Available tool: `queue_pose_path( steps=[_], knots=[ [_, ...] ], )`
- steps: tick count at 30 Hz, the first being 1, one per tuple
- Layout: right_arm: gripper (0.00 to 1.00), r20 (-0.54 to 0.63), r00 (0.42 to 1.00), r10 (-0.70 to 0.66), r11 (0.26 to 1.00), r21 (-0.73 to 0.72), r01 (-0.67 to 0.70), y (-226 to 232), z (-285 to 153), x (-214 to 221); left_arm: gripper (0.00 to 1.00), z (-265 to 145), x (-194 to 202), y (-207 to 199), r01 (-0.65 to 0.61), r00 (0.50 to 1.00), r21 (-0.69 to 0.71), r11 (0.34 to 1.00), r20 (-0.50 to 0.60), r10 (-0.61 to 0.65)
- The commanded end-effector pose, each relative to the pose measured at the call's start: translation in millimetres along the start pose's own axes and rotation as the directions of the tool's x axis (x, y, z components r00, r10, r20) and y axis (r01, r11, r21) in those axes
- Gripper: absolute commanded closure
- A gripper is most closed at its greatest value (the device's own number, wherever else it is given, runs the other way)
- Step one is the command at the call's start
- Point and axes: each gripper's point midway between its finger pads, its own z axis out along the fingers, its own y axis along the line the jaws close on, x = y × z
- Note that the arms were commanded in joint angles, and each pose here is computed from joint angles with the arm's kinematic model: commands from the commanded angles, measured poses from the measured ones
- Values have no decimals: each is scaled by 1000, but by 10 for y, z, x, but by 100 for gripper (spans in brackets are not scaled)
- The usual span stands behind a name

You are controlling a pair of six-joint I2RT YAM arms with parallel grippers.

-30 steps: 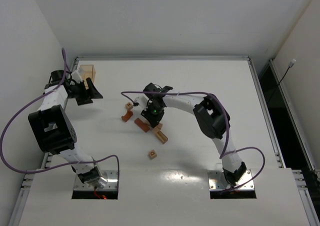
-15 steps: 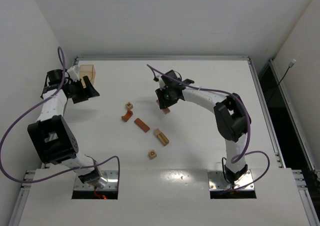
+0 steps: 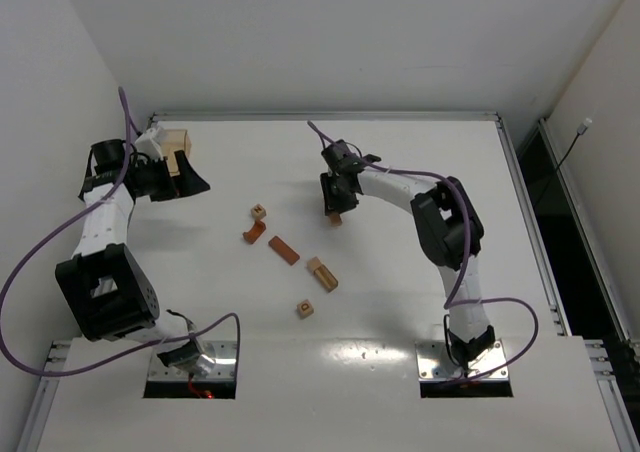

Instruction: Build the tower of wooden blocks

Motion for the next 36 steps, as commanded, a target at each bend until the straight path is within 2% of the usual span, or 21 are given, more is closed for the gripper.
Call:
queue_pose_path(
  steps=[1, 16, 17, 18, 20, 21, 22, 26, 28, 31, 32, 33, 34, 35, 36],
  knots=[
    [100, 26, 994, 106, 993, 50, -107, -100, -26, -95, 1, -62, -117, -128, -70, 997, 43, 997, 39, 68],
    [99, -36, 977, 212, 971, 123, -207, -180, 75, 321, 1, 49, 23, -164, -60, 998, 97, 993, -28, 63],
    [93, -36, 978, 204, 973, 118, -199, -142, 45, 340, 1, 35, -5, -170, -77, 996, 97, 992, -25, 80],
    [77, -32, 978, 204, 973, 115, -199, -148, 31, 359, 1, 33, -5, -206, -95, 995, 105, 990, -32, 98],
    [70, -20, 979, 204, 974, 108, -201, -151, 24, 365, 1, 57, -4, -259, -121, 991, 111, 986, -41, 126],
    [63, -5, 979, 204, 974, 98, -202, -133, -1, 317, 1, 53, 22, -249, -113, 992, 104, 988, -52, 119],
    [41, -18, 979, 204, 975, 94, -202, -129, 7, 361, 1, 78, 35, -267, -134, 988, 102, 986, -60, 140],
    [10, 37, 986, 161, 985, 49, -163, -70, -192, 210, 1, 63, -1, -447, -203, 976, 90, 975, -67, 209],
    [6, 89, 986, 141, 990, 20, -143, -19, -372, 54, 1, 61, -76, -556, -253, 966, 77, 965, -40, 256],
    [6, 195, 979, 62, 997, 24, -68, -58, -656, -238, 1, 0, -177, -801, -312, 950, 82, 947, 11, 312],
    [8, 228, 973, -15, 999, 46, 5, -94, -748, -321, 1, -8, -223, -892, -338, 941, 95, 936, 19, 338],
    [8, 271, 961, -63, 997, 68, 46, -71, -851, -408, 1, -25, -184, -1131, -431, 899, 156, 889, -13, 438],
    [8, 344, 934, -100, 991, 119, 62, -141, -1081, -583, 1, -23, -153, -1232, -478, 870, 176, 860, -40, 492],
    [8, 374, 906, -198, 976, 155, 150, -125, -1214, -669, 1, -32, -115, -1311, -529, 834, 200, 825, -59, 549],
    [8, 414, 879, -235, 968, 182, 173, -145, -1334, -766, 1, -50, -127, -1411, -561, 810, 220, 798, -49, 584]
  ],
)
